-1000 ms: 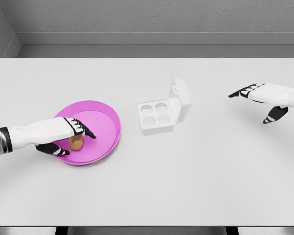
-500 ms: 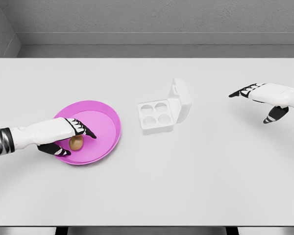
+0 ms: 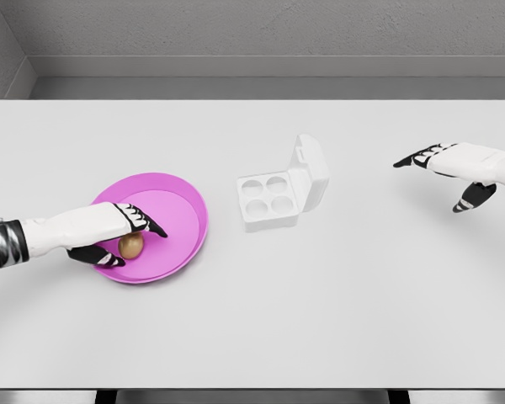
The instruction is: Pack egg into the box and close the box lid
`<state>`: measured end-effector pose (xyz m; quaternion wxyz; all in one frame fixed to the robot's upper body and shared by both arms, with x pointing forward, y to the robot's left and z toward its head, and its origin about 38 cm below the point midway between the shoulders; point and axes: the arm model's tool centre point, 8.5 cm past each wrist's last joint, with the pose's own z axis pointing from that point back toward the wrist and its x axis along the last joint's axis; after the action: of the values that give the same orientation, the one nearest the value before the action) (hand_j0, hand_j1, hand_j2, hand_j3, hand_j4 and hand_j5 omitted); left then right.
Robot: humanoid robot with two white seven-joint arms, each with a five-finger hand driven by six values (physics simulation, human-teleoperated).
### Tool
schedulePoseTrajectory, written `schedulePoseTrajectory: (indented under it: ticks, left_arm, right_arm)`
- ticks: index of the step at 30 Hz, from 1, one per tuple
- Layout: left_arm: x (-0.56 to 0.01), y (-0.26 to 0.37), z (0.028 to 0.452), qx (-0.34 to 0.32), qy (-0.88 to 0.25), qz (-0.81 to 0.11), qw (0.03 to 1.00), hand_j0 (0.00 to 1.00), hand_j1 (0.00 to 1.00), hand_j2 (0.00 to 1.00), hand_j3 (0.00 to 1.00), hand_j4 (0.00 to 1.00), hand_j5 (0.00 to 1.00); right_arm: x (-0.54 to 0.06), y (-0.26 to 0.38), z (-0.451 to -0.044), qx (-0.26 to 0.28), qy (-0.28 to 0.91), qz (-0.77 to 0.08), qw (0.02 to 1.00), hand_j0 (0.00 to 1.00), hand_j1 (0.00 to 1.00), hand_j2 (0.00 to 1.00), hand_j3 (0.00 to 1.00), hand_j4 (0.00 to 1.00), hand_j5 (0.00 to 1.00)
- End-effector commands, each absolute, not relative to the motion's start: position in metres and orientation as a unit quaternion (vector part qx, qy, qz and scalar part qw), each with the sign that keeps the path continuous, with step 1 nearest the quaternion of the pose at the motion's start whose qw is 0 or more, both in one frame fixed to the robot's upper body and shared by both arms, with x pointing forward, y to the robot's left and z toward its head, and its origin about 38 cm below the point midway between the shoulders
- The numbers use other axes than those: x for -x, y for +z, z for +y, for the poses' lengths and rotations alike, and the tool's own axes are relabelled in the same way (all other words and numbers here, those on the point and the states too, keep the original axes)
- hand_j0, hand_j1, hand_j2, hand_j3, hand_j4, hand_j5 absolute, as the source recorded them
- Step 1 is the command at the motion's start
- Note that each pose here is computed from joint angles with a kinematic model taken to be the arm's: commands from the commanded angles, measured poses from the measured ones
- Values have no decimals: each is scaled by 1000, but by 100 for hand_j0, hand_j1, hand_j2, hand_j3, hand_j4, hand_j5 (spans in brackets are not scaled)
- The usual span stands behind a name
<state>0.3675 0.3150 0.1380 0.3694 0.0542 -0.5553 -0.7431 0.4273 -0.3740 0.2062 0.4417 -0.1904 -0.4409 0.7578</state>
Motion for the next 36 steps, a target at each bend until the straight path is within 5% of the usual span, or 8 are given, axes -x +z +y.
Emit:
schedulePoseTrajectory:
  ticks: [1, 4, 10, 21, 36]
  left_arm:
    - [-367, 137, 313, -55, -745, -554, 368, 83, 83, 83, 83, 83, 83]
    - [-368, 137, 313, -54, -744, -555, 368, 78, 78, 78, 78, 78, 78]
    - [-367, 138, 314, -52, -741, -559, 370, 40, 40, 40, 40, 40, 40]
    - [-367, 139, 307, -48, -736, -568, 364, 39, 39, 39, 39, 39, 39]
    - [-382, 156, 239, -18, -717, -626, 308, 38, 38, 38, 38, 38, 38]
  right_arm:
    - [-427, 207, -375, 191, 756, -442, 443, 100, 100, 100, 100, 100, 100]
    - [-427, 207, -375, 192, 756, -442, 443, 100, 100, 100, 100, 100, 100]
    - [-427, 207, -375, 191, 757, -441, 443, 100, 100, 100, 100, 100, 100]
    - [-427, 208, -376, 192, 757, -441, 442, 100, 100, 100, 100, 100, 100]
    - [-426, 210, -376, 193, 759, -440, 440, 100, 100, 100, 100, 100, 100]
